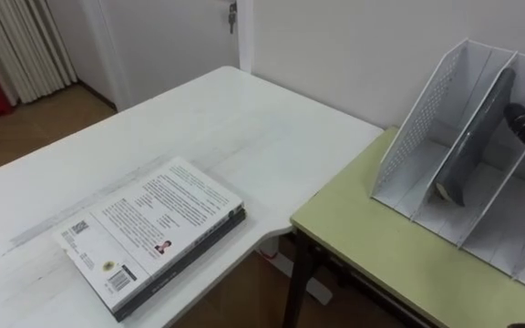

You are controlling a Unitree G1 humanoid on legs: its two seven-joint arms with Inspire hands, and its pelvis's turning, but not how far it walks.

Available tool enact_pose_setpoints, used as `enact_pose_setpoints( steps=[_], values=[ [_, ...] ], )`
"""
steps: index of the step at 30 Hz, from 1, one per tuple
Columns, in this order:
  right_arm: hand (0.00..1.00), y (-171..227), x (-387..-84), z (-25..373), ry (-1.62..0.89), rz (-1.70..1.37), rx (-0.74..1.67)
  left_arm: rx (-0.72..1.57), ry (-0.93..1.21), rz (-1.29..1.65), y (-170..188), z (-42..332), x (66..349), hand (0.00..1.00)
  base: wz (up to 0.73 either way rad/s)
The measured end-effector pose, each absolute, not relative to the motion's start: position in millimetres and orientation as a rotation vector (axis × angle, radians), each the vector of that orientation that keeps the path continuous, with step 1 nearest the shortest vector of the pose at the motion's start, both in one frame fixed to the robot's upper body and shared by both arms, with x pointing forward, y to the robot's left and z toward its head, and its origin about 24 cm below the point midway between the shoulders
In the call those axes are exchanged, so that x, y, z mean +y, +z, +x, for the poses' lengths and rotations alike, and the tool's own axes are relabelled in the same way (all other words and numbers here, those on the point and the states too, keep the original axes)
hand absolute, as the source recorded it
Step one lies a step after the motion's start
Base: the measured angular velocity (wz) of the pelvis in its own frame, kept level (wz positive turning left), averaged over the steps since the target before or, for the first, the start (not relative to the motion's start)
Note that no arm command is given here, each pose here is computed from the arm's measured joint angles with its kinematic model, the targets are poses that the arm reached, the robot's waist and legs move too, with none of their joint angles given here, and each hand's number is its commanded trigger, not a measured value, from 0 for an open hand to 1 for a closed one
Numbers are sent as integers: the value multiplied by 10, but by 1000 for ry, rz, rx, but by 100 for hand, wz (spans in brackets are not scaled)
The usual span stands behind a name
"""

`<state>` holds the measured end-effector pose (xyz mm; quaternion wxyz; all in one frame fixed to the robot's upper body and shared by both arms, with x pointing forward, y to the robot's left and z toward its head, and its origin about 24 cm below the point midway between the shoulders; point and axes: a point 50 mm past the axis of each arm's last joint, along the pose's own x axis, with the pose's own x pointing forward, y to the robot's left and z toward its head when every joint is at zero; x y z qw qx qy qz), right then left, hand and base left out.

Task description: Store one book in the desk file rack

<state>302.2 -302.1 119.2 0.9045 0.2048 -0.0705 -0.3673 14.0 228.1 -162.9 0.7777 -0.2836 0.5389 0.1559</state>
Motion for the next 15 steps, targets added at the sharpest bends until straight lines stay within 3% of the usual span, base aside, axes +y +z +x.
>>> enact_pose_setpoints(
  steps=[8, 15],
  values=[
    [0, 1543, -2900, 2999, -634, 426, -303, 1146, 334, -620, -1626, 108, 2286, 0, 0],
    [0, 1826, -2599, 2866, -255, 397, -463, 1145, 336, -616, -1616, 72, 2314, 0, -2]
  ],
)
